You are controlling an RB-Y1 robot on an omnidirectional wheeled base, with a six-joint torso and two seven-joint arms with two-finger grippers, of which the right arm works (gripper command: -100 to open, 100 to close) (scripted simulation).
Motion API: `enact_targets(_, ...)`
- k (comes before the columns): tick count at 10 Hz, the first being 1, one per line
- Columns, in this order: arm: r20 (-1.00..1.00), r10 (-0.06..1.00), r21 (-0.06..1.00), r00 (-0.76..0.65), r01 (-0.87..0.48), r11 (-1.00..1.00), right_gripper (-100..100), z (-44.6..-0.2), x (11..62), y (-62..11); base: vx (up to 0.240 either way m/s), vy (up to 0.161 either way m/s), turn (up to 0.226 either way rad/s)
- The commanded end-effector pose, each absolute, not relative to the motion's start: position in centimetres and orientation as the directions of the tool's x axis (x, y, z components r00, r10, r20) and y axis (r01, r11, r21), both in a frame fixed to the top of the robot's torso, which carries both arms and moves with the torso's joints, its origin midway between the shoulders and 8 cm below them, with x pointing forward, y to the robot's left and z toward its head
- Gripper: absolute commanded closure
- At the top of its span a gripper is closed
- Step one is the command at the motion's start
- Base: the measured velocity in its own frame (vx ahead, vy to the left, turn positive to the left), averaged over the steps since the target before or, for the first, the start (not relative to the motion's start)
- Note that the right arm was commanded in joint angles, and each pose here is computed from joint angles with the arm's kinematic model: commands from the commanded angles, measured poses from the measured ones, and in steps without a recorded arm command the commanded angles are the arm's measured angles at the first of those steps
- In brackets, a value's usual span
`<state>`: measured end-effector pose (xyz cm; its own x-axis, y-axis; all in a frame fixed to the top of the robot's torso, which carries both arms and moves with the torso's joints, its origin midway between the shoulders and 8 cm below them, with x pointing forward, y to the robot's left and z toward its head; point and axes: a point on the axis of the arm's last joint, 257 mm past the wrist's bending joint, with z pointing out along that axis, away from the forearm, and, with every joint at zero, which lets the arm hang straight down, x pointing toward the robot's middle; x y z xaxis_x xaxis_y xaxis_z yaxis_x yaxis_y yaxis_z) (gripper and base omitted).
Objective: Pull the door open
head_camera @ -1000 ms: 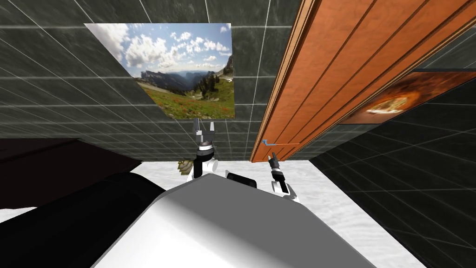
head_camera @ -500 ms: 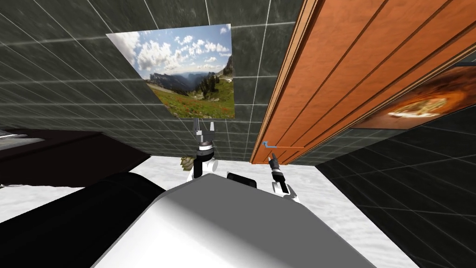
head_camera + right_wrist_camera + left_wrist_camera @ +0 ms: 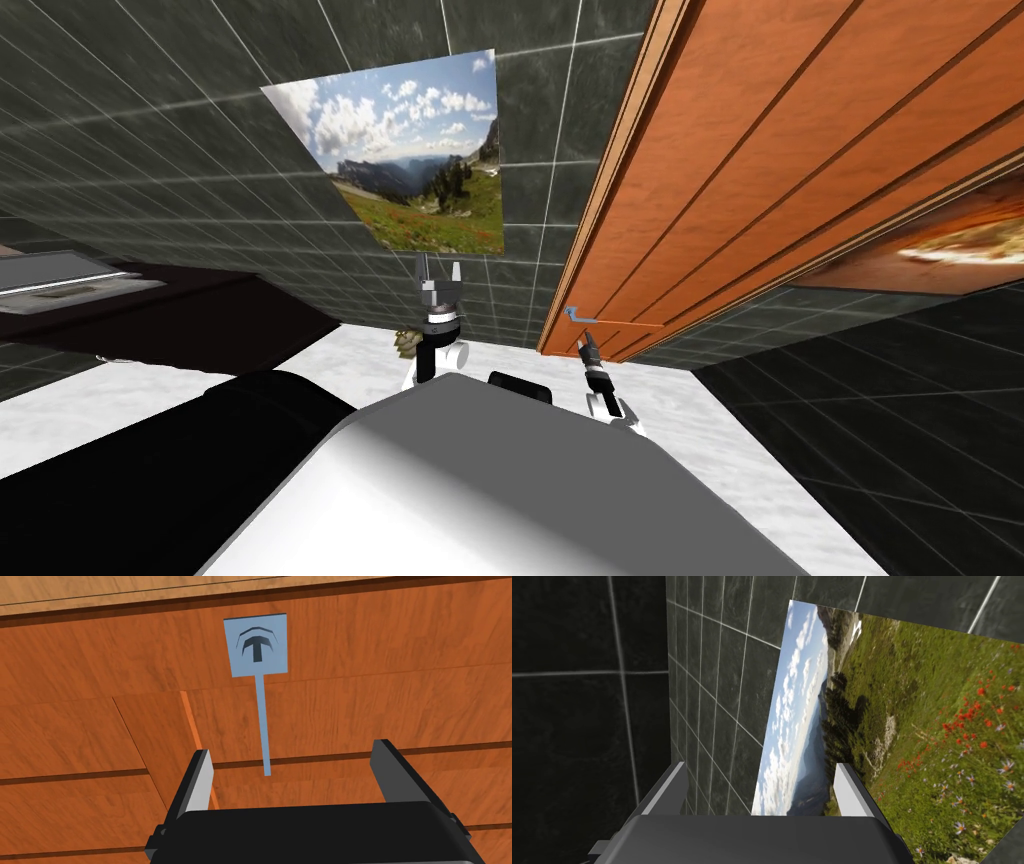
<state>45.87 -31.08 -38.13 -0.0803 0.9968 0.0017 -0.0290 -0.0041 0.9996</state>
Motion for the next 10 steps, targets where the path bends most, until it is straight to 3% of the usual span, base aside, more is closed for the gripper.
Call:
enact_targets(1,0.002,0.997,1.000,-0.077,-0.013,-0.003,-100,-38.8,45.7,-31.5,0.032,-0.112,0.153)
enact_targets(3,0.001,0.997,1.000,-0.077,-0.009,-0.002,-100,-38.9,45.5,-31.6,0.032,-0.067,0.067)
enact_targets(8,0.007,1.000,1.000,0.030,-0.007,-0.006,-100,-39.4,41.5,-39.4,0.182,0.062,0.210)
enact_targets(10,0.007,1.000,0.999,0.019,-0.039,-0.006,-100,-38.2,42.3,-39.0,0.100,0.017,0.015)
